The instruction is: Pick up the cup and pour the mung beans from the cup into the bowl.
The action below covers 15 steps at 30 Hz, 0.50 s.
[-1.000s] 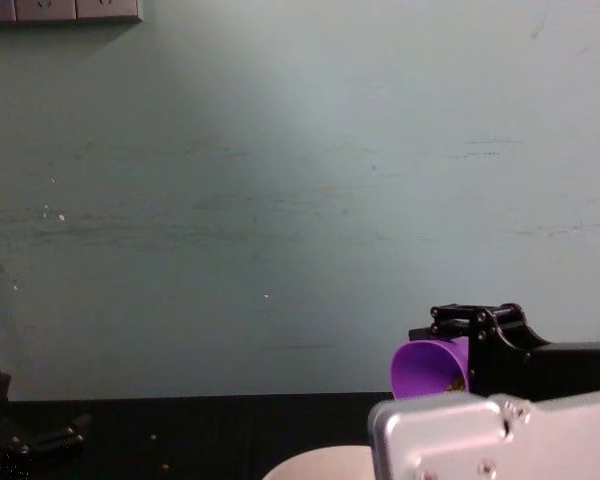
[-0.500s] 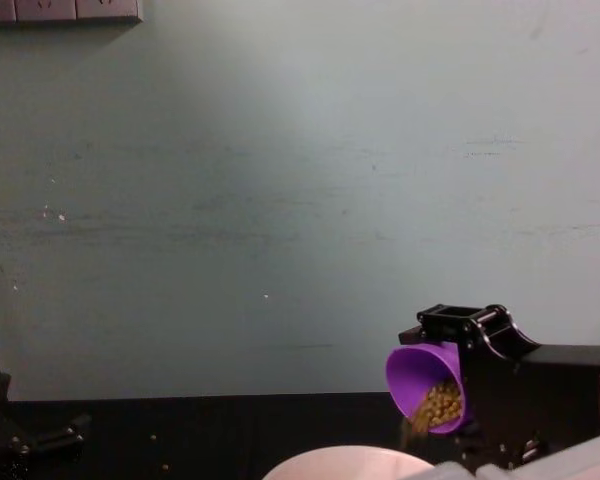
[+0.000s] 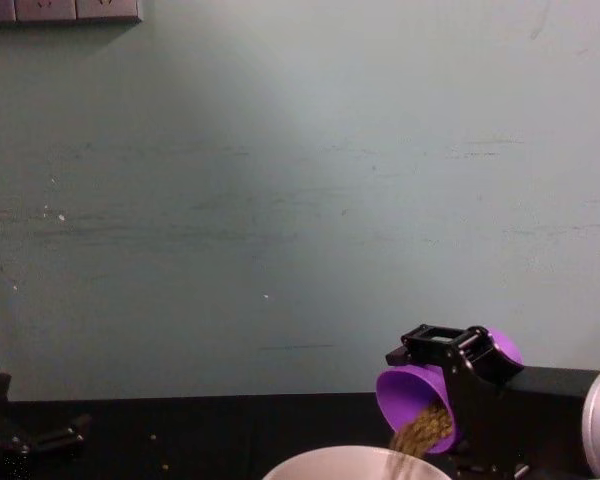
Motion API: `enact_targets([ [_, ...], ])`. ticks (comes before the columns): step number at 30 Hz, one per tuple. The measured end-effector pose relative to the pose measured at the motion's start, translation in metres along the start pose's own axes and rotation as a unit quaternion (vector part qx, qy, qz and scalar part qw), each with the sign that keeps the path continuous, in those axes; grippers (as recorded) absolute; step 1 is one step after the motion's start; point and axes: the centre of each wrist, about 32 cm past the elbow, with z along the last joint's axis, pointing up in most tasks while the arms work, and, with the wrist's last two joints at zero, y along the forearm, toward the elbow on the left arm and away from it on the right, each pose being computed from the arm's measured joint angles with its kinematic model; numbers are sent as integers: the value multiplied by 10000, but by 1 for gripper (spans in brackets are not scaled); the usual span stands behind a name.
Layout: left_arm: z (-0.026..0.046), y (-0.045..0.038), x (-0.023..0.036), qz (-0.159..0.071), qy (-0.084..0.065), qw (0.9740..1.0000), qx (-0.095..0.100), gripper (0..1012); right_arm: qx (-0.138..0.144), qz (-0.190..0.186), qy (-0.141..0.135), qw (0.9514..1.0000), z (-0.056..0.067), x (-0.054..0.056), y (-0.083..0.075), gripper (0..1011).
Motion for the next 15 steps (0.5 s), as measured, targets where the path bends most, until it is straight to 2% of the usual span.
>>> enact_targets([
  [15, 0, 0, 0, 0, 0, 10000, 0, 1000, -18, -81, -394, 9992, 77, -33, 18, 734],
])
